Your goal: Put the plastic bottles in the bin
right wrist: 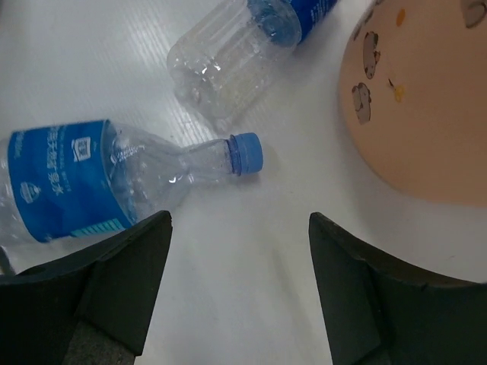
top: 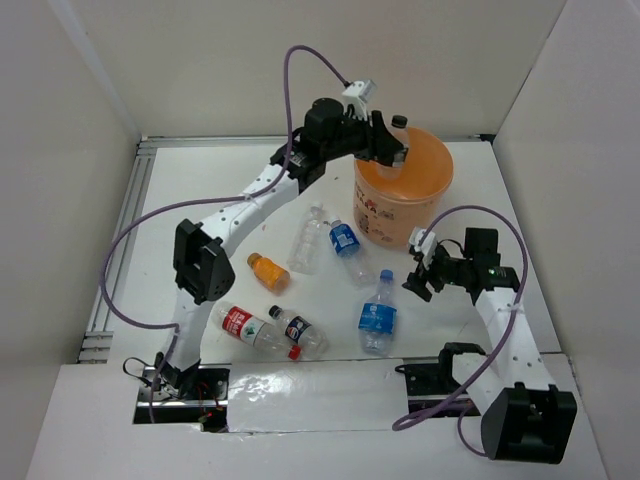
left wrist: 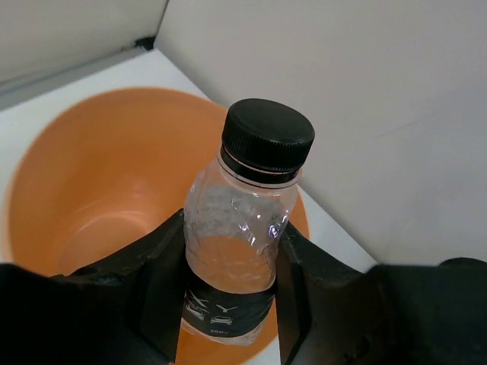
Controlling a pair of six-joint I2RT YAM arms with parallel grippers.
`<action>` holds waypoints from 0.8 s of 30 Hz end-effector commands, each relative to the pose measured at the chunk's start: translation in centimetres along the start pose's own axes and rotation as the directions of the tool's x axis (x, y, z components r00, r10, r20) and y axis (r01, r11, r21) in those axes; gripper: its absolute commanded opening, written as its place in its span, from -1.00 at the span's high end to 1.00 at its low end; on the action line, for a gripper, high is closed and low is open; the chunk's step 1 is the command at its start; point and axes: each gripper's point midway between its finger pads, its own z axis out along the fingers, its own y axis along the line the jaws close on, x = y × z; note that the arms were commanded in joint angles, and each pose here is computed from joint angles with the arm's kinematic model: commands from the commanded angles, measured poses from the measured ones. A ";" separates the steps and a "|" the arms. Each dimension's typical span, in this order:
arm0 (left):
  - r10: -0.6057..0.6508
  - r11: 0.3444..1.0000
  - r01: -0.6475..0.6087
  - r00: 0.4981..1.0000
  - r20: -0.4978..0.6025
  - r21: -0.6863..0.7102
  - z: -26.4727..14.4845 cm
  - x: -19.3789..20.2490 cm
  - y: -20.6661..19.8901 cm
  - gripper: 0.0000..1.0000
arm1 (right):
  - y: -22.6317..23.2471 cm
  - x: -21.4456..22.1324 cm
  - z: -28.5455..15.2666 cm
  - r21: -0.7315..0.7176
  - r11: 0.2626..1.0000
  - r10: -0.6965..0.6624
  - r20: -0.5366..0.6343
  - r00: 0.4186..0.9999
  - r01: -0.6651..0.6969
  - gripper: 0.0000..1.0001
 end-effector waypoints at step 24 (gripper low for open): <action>-0.094 0.886 0.031 0.989 -0.114 -0.462 -22.1 8.8 2.3 -1.00 | 6.2 0.3 3.3 -0.217 0.161 -0.848 0.468 0.247 0.963 -0.98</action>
